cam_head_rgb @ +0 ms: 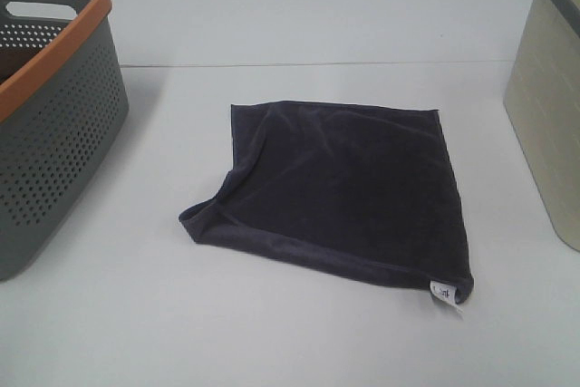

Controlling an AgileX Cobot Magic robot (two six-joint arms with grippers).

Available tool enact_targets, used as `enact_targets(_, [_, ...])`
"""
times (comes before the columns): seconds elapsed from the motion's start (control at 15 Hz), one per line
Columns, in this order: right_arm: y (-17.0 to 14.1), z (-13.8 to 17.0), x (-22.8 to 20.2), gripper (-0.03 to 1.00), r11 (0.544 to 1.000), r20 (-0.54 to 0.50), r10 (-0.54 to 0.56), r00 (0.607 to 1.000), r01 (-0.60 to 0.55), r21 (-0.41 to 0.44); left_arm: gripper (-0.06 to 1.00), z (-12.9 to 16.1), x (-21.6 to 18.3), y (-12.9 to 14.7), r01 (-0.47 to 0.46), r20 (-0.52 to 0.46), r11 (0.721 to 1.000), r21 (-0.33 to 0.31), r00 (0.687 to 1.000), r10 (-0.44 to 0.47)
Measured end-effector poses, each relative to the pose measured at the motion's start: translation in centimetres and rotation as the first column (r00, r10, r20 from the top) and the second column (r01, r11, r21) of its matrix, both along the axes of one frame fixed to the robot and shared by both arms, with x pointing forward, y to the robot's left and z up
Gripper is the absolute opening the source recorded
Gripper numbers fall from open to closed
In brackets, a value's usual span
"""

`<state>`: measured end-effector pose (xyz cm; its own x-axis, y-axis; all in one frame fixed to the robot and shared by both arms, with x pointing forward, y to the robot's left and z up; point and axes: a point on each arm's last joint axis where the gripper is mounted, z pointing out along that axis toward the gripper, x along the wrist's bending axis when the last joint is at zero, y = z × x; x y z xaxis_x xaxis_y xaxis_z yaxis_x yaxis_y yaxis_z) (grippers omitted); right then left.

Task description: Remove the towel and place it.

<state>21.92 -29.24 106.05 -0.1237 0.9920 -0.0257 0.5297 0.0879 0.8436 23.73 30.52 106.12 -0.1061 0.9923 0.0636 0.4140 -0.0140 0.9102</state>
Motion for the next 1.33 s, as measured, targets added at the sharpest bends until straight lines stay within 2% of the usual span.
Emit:
enact_targets(0.13, [0.04, -1.40, 0.53, 0.63, 1.000, -0.020, 0.001, 1.000, -0.001, 0.004, 0.81, -0.50, -0.51, -0.06, 0.001, -0.026, 1.000, -0.002, 1.000, -0.001])
enact_targets(0.4, [0.08, -1.59, 0.78, 0.63, 1.000, -0.013, 0.002, 1.000, -0.002, 0.012, 0.81, -0.86, -0.37, -0.20, 0.000, -0.031, 0.999, -0.043, 1.000, -0.002])
enact_targets(0.6, [-0.46, -1.61, 0.87, 0.63, 0.996, -0.012, -0.084, 0.996, 0.084, 0.033, 0.81, -0.86, -0.36, -0.27, -0.004, -0.029, 0.998, -0.070, 1.000, 0.002])
enact_targets(1.33, [-0.54, -1.61, 0.88, 0.63, 0.993, -0.015, -0.105, 0.994, 0.106, 0.052, 0.81, -0.87, -0.34, -0.49, 0.013, -0.027, 0.996, -0.091, 1.000, -0.015])
